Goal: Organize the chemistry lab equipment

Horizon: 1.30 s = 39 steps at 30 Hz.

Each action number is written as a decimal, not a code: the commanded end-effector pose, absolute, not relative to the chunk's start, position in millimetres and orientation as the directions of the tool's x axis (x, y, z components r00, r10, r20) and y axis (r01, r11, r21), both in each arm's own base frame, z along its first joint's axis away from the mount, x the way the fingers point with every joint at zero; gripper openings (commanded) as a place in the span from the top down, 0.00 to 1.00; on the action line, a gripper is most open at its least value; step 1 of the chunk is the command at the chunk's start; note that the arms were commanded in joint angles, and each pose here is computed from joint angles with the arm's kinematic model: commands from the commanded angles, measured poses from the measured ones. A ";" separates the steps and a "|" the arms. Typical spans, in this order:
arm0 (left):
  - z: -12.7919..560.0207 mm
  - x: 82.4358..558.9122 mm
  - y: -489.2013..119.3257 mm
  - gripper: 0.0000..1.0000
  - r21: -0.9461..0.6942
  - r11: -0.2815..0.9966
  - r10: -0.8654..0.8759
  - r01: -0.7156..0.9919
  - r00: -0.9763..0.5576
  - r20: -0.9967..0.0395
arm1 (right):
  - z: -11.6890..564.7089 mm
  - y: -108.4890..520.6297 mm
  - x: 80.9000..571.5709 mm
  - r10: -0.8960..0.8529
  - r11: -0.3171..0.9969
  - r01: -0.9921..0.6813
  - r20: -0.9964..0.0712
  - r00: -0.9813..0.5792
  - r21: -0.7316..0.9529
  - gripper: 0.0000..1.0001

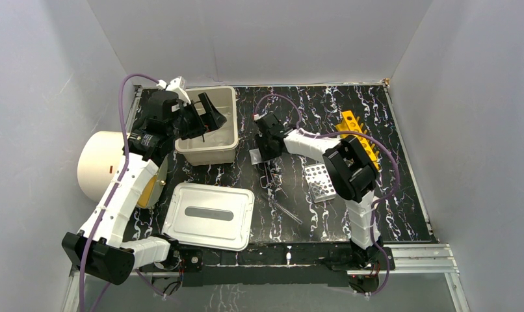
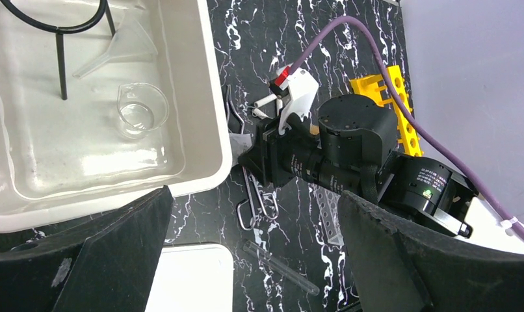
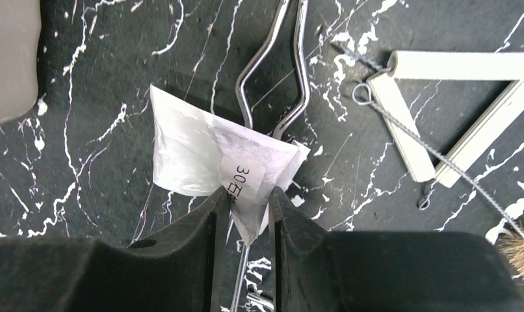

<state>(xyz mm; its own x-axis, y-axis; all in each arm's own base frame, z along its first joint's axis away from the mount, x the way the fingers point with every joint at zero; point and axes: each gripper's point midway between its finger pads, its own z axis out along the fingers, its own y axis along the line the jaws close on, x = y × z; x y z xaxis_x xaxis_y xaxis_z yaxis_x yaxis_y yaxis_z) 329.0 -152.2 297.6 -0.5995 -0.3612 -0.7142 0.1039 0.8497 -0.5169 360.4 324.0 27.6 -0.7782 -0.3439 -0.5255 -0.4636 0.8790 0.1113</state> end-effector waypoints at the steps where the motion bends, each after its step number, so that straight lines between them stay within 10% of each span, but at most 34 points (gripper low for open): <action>1: 315.4 325.2 -158.5 0.02 -0.546 0.824 -0.372 0.151 -0.583 -0.722 | 53.2 330.1 356.7 -0.286 0.869 -0.458 -0.563 -0.775 0.189 0.65; 28: 265.8 321.8 -242.9 0.02 -0.757 0.633 -0.330 0.164 -0.827 -0.455 | 194.1 310.5 321.4 0.031 0.696 -0.503 -0.721 -0.692 0.512 0.66; 39: 264.7 315.4 -279.1 0.27 -0.823 0.519 -0.248 0.231 -0.881 -0.403 | 242.7 322.2 284.2 0.004 0.512 -0.646 -0.754 -0.657 0.566 0.64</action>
<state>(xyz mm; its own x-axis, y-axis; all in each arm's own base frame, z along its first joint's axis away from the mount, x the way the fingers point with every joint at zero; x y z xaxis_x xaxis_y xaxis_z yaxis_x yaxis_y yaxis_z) 324.1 -264.4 230.6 -0.8829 -0.2795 -0.3773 0.1329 0.6220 -0.7717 295.1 312.9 216.2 -0.6914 -0.0003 -0.7225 -0.5712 0.6126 0.5463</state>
